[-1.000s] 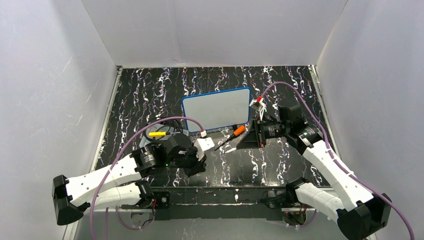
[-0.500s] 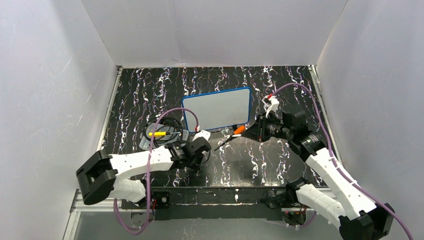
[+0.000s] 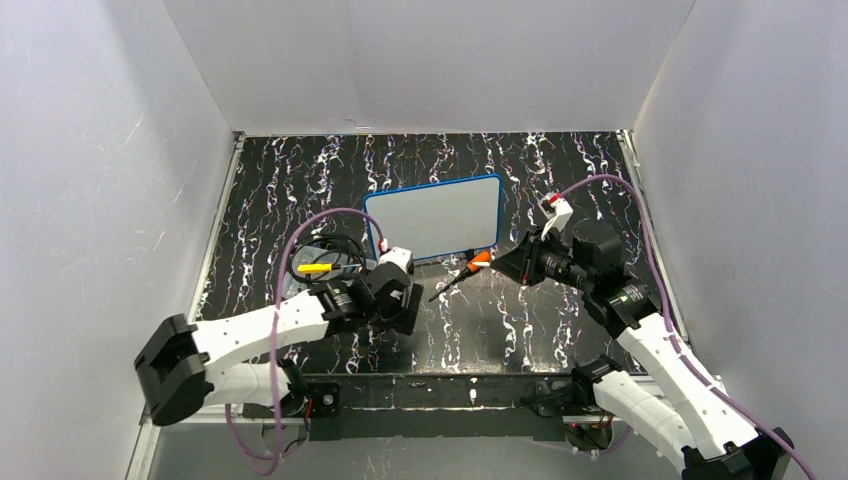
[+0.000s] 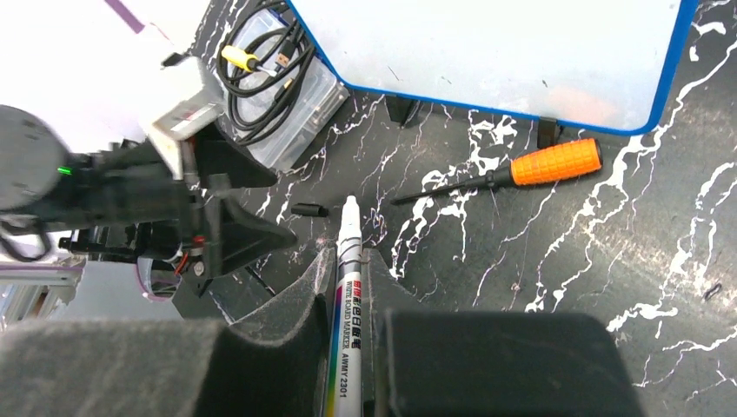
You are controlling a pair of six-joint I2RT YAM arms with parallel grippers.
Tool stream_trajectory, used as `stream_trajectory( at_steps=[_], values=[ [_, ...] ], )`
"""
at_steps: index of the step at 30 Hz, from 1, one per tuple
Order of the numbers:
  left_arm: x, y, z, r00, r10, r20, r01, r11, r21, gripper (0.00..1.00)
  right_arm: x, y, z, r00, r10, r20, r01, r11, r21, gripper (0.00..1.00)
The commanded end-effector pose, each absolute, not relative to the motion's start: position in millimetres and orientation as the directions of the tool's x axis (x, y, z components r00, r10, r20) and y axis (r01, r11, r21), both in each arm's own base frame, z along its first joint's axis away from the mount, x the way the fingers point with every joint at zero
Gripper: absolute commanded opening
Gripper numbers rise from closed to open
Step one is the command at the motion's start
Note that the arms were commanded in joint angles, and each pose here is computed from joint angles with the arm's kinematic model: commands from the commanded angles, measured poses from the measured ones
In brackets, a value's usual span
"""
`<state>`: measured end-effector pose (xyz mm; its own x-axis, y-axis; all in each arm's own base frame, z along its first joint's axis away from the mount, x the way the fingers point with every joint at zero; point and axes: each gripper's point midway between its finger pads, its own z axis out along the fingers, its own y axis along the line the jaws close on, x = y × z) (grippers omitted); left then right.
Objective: Write a sentence on the whiteboard
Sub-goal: Place the pen cap at the center of the board, then adjust the whiteboard at the center of the board.
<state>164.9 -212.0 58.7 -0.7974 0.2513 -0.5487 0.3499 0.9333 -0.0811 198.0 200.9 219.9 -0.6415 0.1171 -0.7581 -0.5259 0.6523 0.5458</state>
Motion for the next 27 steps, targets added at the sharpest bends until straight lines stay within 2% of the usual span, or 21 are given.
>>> stream_trajectory(
  at_steps=[1, 5, 12, 17, 27],
  values=[
    [164.8, -221.9, 119.8, -0.748, 0.281, -0.601, 0.465, 0.868, -0.172, 0.84, 204.8, 205.9, 240.3, -0.574, 0.146, -0.806, -0.581, 0.621, 0.527, 0.01],
    [168.4, -201.5, 161.9, -0.712, 0.343, -0.613, 0.524, 0.84, -0.138, 0.85, 204.5, 206.1, 239.9, -0.573, 0.146, -0.807, -0.583, 0.619, 0.526, 0.01],
    [194.3, -181.8, 228.4, -0.657, 0.245, -0.713, 0.561, 0.79, -0.246, 0.86, 192.8, 208.2, 251.2, -0.556, 0.138, -0.82, -0.627, 0.579, 0.522, 0.01],
    [236.6, -164.9, 248.7, -0.64, 0.085, -0.764, 0.523, 0.777, -0.352, 0.86, 193.7, 203.4, 266.0, -0.501, 0.18, -0.847, -0.636, 0.586, 0.501, 0.01],
    [302.1, -141.2, 261.7, -0.522, 0.019, -0.852, 0.645, 0.663, -0.381, 0.83, 216.8, 237.6, 279.8, -0.449, 0.209, -0.869, -0.684, 0.546, 0.484, 0.01]
  ],
)
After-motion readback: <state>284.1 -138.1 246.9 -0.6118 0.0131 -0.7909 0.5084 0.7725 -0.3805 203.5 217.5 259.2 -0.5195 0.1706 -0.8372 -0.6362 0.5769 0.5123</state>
